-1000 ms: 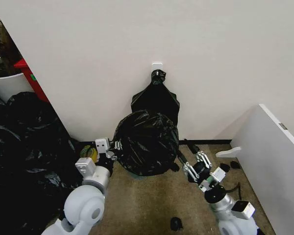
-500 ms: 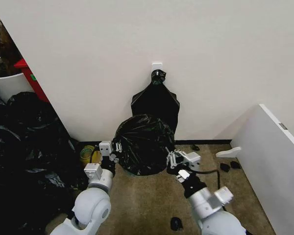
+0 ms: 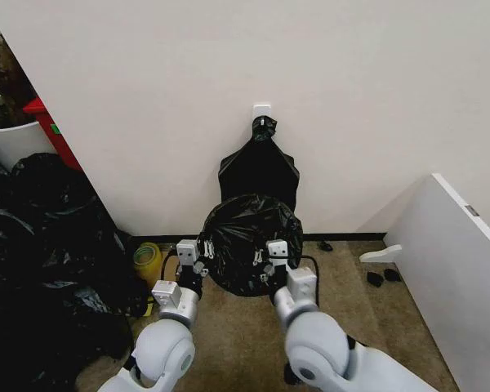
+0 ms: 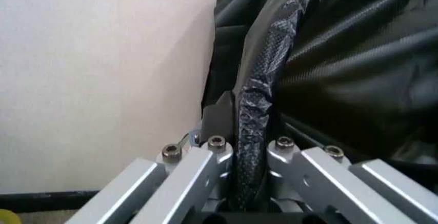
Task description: Place the garbage bag over the trash bin.
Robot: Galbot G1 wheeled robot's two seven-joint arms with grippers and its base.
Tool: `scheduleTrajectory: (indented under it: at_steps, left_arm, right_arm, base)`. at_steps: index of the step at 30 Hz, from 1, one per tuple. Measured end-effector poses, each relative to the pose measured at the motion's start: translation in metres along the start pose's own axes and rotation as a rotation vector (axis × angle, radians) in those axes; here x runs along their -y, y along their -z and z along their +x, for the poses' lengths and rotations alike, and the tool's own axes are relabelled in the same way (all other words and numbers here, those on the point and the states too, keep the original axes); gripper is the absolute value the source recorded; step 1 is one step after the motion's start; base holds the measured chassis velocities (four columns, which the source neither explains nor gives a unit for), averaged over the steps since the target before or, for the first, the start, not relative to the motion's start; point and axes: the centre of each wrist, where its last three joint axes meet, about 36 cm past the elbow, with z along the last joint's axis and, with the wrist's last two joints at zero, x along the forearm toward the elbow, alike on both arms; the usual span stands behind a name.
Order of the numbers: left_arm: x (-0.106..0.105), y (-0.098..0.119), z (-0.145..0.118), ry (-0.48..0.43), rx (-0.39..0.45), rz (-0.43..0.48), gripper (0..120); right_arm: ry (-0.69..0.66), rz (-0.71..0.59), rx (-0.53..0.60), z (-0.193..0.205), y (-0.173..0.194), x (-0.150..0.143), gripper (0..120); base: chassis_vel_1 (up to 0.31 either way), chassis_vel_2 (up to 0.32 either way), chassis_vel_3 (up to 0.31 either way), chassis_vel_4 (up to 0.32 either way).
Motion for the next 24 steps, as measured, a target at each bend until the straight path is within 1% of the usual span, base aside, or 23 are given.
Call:
scheduleTrajectory:
  at_steps: [2, 3, 5, 6, 11, 14, 15, 16, 21, 24]
  left_arm:
    - [-0.001, 0.001, 0.002, -0.001, 0.006, -0.004, 2]
    - [-0.001, 0.001, 0.003, -0.001, 0.011, -0.008, 2]
    - [-0.001, 0.001, 0.004, -0.001, 0.012, -0.010, 2]
    - [-0.001, 0.000, 0.005, -0.001, 0.015, -0.019, 2]
    - [-0.002, -0.003, 0.009, 0.000, 0.036, -0.066, 2]
    - [-0.002, -0.004, 0.010, -0.001, 0.038, -0.074, 2]
    - [-0.002, -0.005, 0.013, -0.003, 0.037, -0.083, 2]
    - [-0.002, -0.005, 0.013, -0.003, 0.037, -0.083, 2]
    - [0.002, -0.005, 0.023, -0.031, 0.040, -0.096, 2]
    - [0.002, -0.006, 0.024, -0.035, 0.048, -0.110, 2]
  right_arm:
    - [-0.024, 0.026, -0.025, -0.014, 0.001, -0.003, 0]
    - [-0.032, 0.035, -0.026, -0.023, 0.002, -0.004, 0]
    - [-0.034, 0.038, -0.026, -0.026, 0.003, -0.004, 0]
    - [-0.040, 0.043, -0.029, -0.037, 0.006, -0.005, 0]
    - [-0.030, 0.044, -0.041, -0.059, 0.020, -0.011, 0]
    - [-0.030, 0.049, -0.045, -0.065, 0.021, -0.012, 0]
    - [-0.032, 0.057, -0.053, -0.077, 0.023, -0.013, 0]
    - [-0.032, 0.057, -0.053, -0.077, 0.023, -0.013, 0]
    - [-0.053, 0.057, -0.084, -0.110, 0.027, -0.011, 0]
    - [-0.063, 0.057, -0.088, -0.116, 0.027, -0.009, 0]
  base:
    - [0.000, 0.000, 0.000, 0.000]
    - [0.000, 0.000, 0.000, 0.000]
    - [0.000, 0.000, 0.000, 0.000]
    - [0.000, 0.000, 0.000, 0.000]
    - [0.000, 0.000, 0.000, 0.000]
    - [0.000, 0.000, 0.000, 0.000]
    - [0.000, 0.000, 0.000, 0.000]
    - [0.000, 0.000, 0.000, 0.000]
    - [0.000, 0.000, 0.000, 0.000]
    - [0.000, 0.000, 0.000, 0.000]
